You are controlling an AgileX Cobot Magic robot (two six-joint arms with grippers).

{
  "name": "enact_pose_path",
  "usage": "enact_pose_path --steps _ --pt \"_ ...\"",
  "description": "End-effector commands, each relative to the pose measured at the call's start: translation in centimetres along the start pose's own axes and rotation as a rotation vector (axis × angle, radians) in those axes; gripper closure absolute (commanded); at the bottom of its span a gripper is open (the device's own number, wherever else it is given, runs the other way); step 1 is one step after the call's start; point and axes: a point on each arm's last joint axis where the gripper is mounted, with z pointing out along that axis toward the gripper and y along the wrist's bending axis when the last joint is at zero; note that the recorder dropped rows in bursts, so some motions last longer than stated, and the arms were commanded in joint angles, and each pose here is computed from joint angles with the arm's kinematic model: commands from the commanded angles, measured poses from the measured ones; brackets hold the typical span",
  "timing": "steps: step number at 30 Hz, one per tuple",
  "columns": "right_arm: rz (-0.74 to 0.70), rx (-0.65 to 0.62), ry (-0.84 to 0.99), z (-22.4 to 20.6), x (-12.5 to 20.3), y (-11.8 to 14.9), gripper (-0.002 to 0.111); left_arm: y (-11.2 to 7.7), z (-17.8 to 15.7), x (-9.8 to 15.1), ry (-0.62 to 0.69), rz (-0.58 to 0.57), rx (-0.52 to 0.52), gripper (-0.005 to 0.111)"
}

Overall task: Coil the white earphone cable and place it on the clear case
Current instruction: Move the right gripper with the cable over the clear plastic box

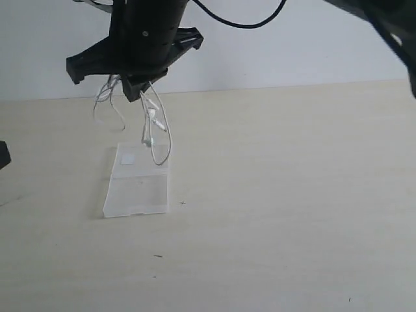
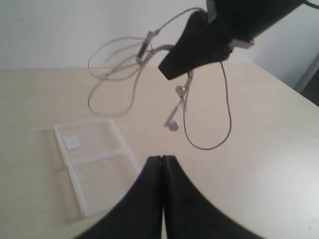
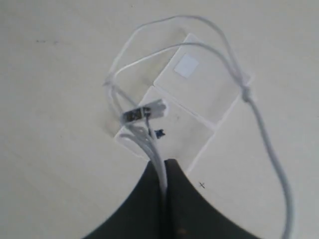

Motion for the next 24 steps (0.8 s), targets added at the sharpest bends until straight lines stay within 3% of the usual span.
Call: enact_pose_path --steps 1,5,15,24 --pt "0.08 -0.055 0.022 2.4 -0.4 0.2 0.108 0.2 0.1 1.4 0.042 -0.031 0.005 0.107" --pt "0.167 -0.041 0.088 5.7 0.1 -0.9 0.108 0.2 0.1 2.3 0.077 -0.041 0.023 0.107" --pt "0.301 -0.087 0.144 8.3 0.5 -3.2 0.108 0.1 0.1 3.6 0.128 -0.072 0.059 0.107" --pt "0.319 -0.088 0.174 9.8 0.9 -3.5 0.108 0.3 0.1 4.5 0.152 -0.081 0.053 0.107"
